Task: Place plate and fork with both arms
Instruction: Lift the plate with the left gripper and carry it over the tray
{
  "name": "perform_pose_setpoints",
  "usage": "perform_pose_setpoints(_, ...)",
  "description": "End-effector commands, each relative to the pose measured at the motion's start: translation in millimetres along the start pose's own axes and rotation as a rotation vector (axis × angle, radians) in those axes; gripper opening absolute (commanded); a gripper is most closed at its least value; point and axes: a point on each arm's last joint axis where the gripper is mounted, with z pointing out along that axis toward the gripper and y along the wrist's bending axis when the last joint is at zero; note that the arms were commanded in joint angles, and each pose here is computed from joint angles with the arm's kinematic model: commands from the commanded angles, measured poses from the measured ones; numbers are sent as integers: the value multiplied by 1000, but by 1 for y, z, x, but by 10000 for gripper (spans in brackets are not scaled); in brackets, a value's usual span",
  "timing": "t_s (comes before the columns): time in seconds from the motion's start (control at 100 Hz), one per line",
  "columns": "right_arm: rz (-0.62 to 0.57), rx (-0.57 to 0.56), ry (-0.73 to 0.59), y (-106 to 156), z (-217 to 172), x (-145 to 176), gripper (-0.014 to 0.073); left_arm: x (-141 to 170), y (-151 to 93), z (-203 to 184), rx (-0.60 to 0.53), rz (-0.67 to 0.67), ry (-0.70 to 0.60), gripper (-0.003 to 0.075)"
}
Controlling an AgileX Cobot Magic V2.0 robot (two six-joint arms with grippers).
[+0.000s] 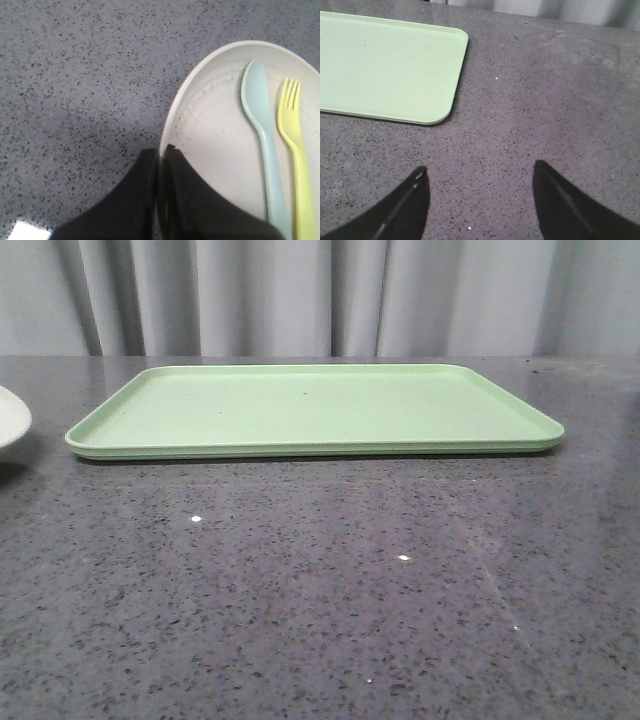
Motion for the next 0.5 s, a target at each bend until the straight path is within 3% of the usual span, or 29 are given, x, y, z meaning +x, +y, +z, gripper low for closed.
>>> perform_pose_setpoints(0.0, -6, 9, -87, -1, -3, -15, 458, -19, -7, -15, 42, -36, -132, -6)
perform_pose_setpoints(0.49, -6, 9, -89, -1, -3, -15, 458, -35, -24, -30, 199, -127, -161, -7)
